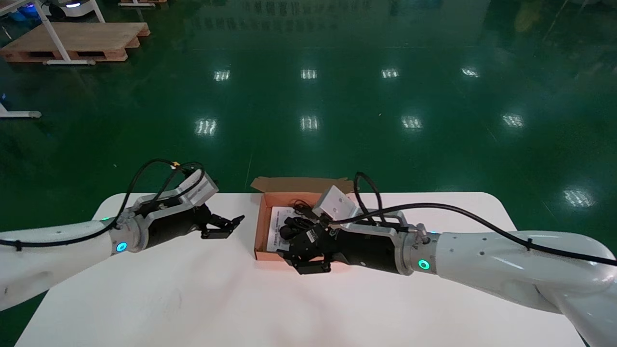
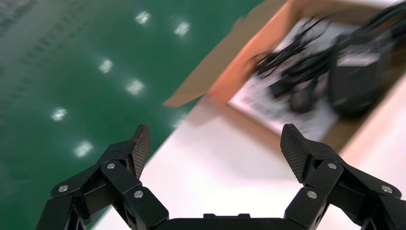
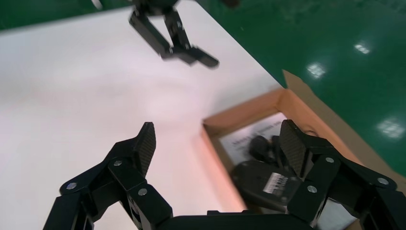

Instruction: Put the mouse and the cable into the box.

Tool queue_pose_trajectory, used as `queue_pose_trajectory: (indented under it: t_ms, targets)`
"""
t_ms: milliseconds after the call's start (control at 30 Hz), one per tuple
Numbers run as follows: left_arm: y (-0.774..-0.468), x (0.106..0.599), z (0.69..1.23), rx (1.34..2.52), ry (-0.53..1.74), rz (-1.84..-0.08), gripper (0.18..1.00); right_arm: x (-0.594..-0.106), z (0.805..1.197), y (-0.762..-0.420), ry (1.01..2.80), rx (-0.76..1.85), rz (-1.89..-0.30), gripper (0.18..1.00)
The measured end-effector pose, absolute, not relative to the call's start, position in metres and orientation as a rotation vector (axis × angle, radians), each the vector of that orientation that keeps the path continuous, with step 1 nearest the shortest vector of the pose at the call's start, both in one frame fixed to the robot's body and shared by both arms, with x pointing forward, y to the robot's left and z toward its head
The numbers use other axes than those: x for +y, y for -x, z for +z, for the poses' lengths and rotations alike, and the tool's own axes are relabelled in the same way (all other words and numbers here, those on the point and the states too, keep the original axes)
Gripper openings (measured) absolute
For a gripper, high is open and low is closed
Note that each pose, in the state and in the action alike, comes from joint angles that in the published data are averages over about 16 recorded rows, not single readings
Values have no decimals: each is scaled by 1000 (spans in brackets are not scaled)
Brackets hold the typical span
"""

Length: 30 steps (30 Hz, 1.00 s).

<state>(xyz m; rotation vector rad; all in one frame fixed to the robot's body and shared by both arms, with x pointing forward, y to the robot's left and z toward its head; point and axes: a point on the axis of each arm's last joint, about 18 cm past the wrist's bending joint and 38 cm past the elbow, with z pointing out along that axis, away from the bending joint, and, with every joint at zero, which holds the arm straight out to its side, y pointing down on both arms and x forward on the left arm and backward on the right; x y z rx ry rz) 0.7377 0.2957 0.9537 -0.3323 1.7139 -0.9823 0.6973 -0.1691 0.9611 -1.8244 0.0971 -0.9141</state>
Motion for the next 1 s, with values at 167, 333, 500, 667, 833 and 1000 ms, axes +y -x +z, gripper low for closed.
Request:
queue_pose_trajectory:
  t_ms: [167,333,500,667,833,1000]
  targets:
    - [-714,294,955,1735,319,-1139,1001,-184,961,-675,1766,93,-820,945]
    - [-687,294,960,1753,284,-1285,1001,-201,964,-652,1710,76,-745,979]
    - [-656,294,966,1769,227,-1418,1001,-220,969,-626,1661,46,-685,995]
    - [-621,294,974,1788,150,-1536,1001,-239,975,-597,1621,4,-639,1000]
    - [-584,295,981,1813,53,-1636,1001,-257,981,-567,1594,-47,-605,1001]
    - [-543,297,987,1847,-63,-1717,1001,-275,986,-534,1581,-109,-580,1001]
